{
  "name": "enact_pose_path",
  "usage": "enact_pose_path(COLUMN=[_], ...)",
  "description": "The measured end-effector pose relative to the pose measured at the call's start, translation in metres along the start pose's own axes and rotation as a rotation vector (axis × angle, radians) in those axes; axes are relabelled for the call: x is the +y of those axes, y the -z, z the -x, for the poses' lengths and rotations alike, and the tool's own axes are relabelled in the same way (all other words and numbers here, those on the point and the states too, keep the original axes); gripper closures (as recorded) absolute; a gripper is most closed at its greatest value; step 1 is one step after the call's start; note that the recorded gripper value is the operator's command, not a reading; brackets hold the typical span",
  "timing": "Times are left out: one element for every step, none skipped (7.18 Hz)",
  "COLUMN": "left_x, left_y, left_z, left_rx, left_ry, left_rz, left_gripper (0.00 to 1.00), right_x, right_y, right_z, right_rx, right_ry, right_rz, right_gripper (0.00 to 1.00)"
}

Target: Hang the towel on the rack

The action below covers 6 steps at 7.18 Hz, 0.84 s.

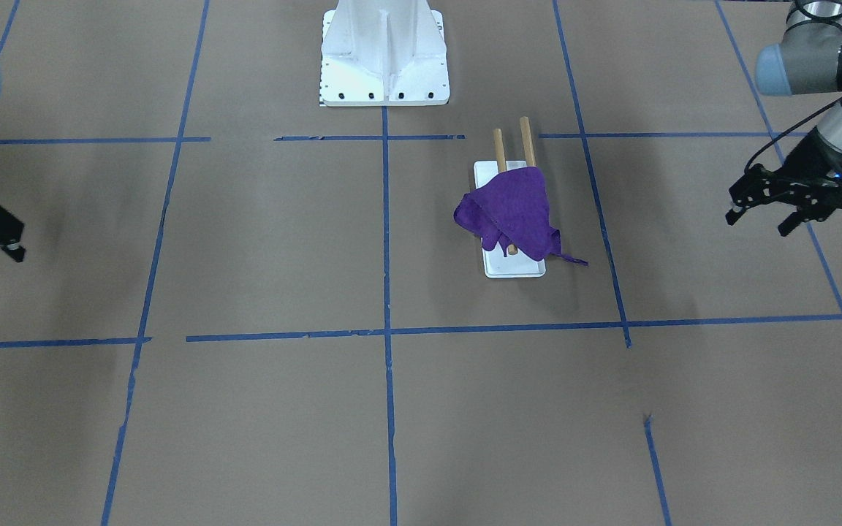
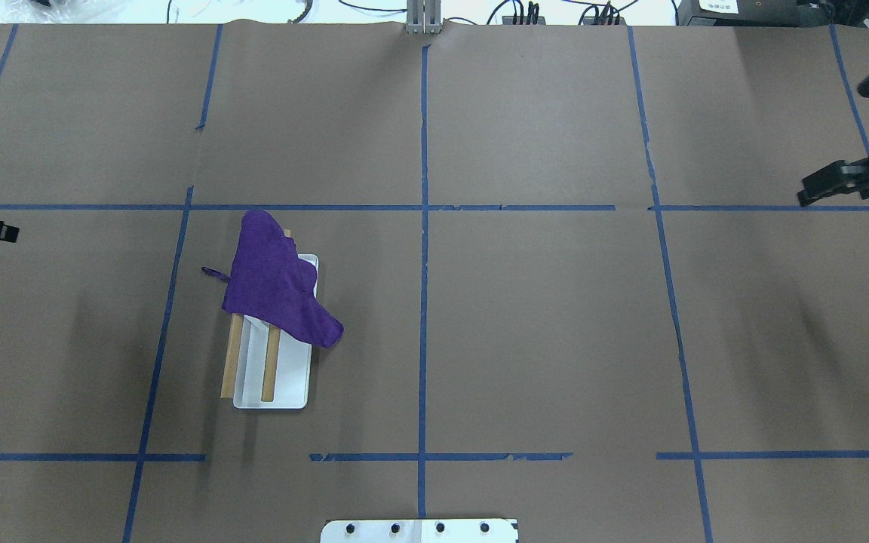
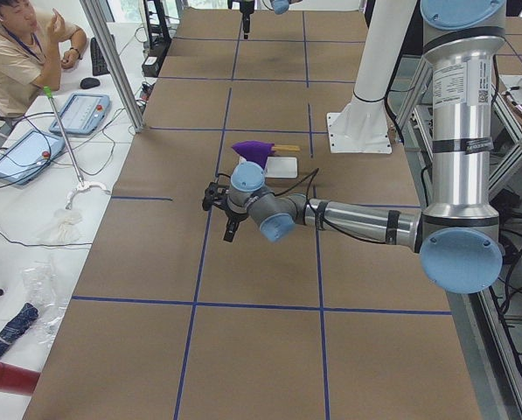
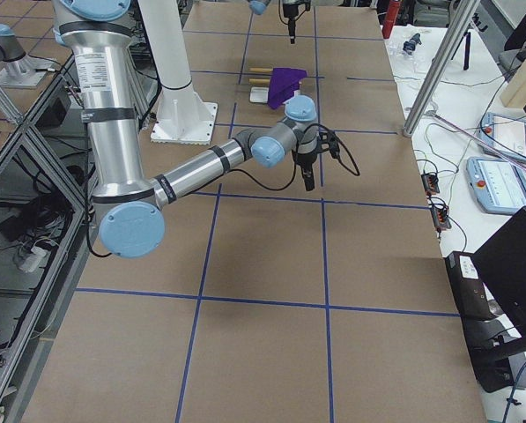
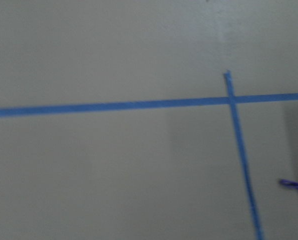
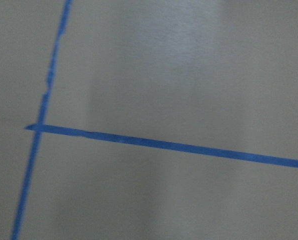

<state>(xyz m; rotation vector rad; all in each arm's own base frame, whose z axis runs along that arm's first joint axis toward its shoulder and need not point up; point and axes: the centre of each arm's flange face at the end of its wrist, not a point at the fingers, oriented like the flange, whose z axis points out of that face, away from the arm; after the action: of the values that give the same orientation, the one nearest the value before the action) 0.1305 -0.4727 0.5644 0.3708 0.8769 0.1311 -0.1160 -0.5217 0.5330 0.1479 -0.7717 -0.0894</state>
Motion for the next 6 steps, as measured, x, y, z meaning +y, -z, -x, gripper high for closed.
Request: enact_pose_path(left_x=[-0.002,-0.005,-0.013,-0.025,-0.025,-0.02], left_y=[0.013,0.029,0.046,0.062,0.07,0.073], left_z=[0.041,0.079,0.106,0.124,0.134,0.136], left_rx=[-0.046,-0.094,-0.127,-0.12,-0.071,-0.025], left_ry=[-0.056,-0.085,-0.089,-0.057,0.012,0.103], left_rz=[-0.017,-0.022,-0.006,0.037,0.108,0.19], left_gripper=[0.0,0.0,0.0,0.0,0.0,0.0], right_x=[0.005,0.014,0.023,0.029,0.031,0.029], right_y=[-0.008,-0.016,-0.018,-0.012,-0.005,-0.001], right_z=[-0.071,-0.13,-0.171,-0.198,-0.212,-0.216], right_rx=[-0.004,-0.005,0.0,0.005,0.007,0.01], right_ry=[0.016,0.021,0.006,-0.009,-0.004,0.003], right_rz=[0.038,0.065,0.081,0.091,0.102,0.107], right_gripper=[0.0,0.0,0.0,0.0,0.0,0.0])
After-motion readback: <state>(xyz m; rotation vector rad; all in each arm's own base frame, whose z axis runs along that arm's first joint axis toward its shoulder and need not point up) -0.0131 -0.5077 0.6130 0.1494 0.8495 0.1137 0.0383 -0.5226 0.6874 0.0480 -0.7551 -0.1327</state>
